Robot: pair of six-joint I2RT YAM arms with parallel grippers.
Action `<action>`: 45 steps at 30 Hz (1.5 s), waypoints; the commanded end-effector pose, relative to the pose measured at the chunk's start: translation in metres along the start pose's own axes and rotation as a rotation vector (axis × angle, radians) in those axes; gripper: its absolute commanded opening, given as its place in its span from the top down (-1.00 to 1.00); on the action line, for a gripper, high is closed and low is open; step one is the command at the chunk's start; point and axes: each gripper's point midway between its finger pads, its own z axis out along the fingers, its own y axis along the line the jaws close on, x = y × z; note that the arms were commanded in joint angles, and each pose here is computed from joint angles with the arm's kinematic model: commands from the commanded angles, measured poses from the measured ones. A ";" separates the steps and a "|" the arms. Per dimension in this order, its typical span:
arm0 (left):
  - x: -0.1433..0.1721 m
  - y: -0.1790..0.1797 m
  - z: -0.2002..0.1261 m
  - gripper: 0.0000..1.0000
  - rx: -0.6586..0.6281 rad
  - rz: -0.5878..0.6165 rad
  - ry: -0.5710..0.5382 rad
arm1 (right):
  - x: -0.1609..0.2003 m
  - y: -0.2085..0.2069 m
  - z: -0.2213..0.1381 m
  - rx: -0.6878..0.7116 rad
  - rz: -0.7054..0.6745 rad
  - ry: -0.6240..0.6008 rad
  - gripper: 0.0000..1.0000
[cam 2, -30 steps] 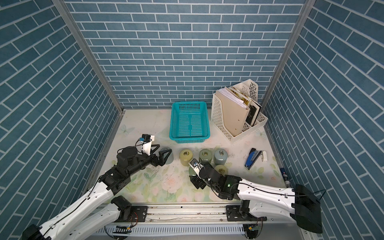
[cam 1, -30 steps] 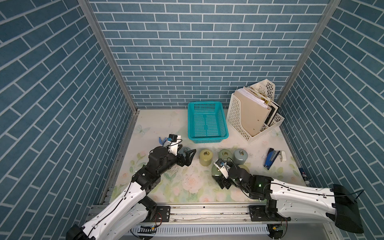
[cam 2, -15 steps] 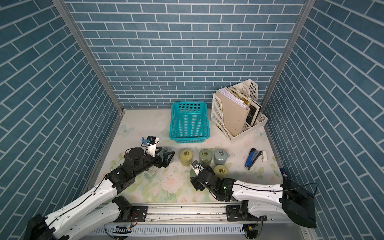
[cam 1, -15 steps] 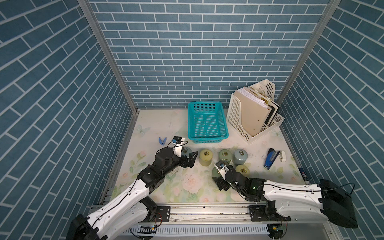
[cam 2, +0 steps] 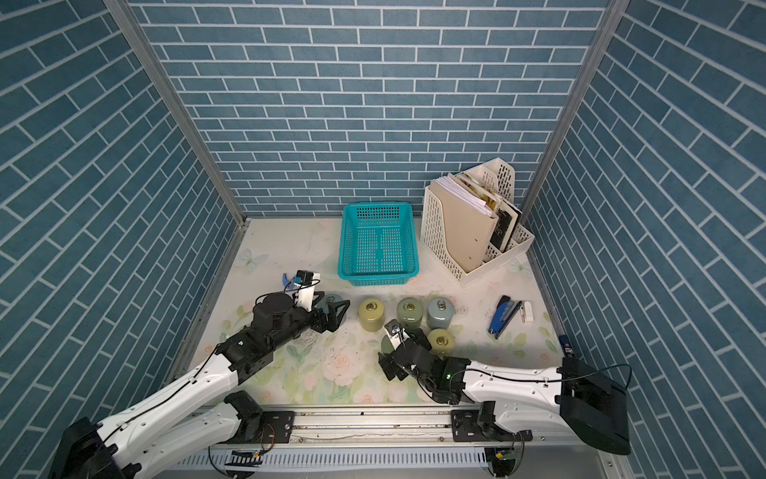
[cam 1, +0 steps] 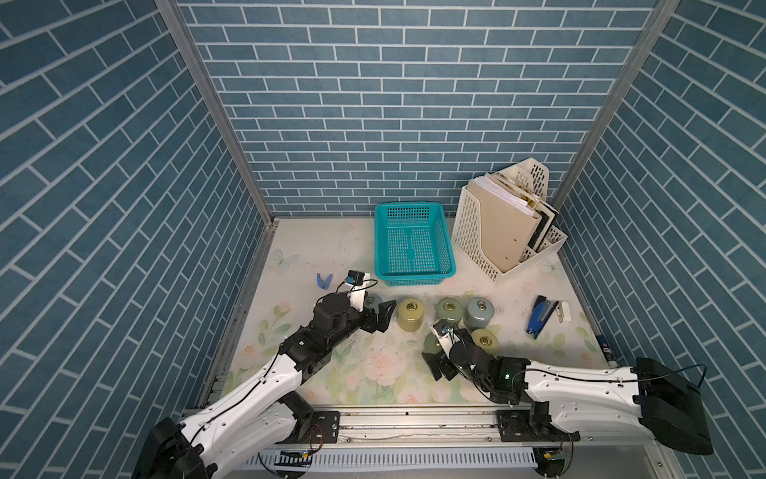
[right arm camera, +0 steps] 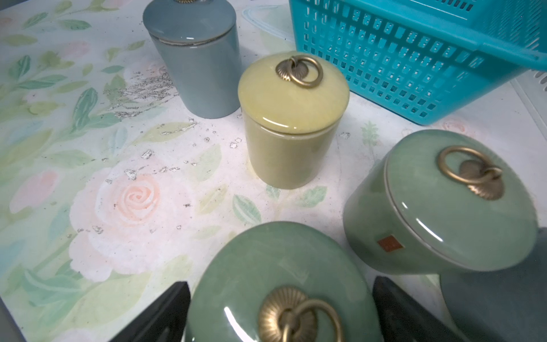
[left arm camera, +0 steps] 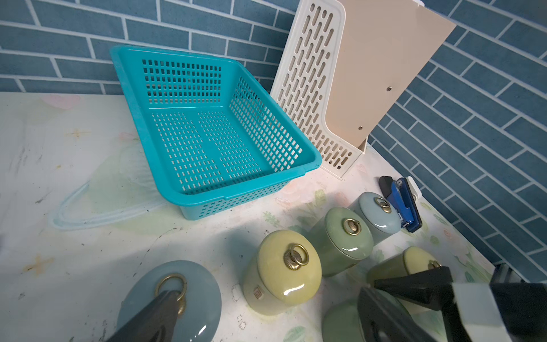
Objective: Take the tea canister out of the basket
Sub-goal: Place the tea canister at the center of the board, then reset both arms
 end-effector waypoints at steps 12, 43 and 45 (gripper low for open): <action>-0.096 0.107 0.004 -1.00 -0.585 0.061 -0.226 | -0.141 -0.135 -0.092 0.366 0.227 -0.437 -1.00; -0.005 0.257 -0.030 -1.00 -0.775 0.132 -0.387 | -0.013 -0.350 -0.073 0.848 0.323 -0.489 -1.00; -0.005 0.255 -0.027 -1.00 -0.760 0.138 -0.371 | -0.013 -0.349 -0.072 0.847 0.316 -0.490 -1.00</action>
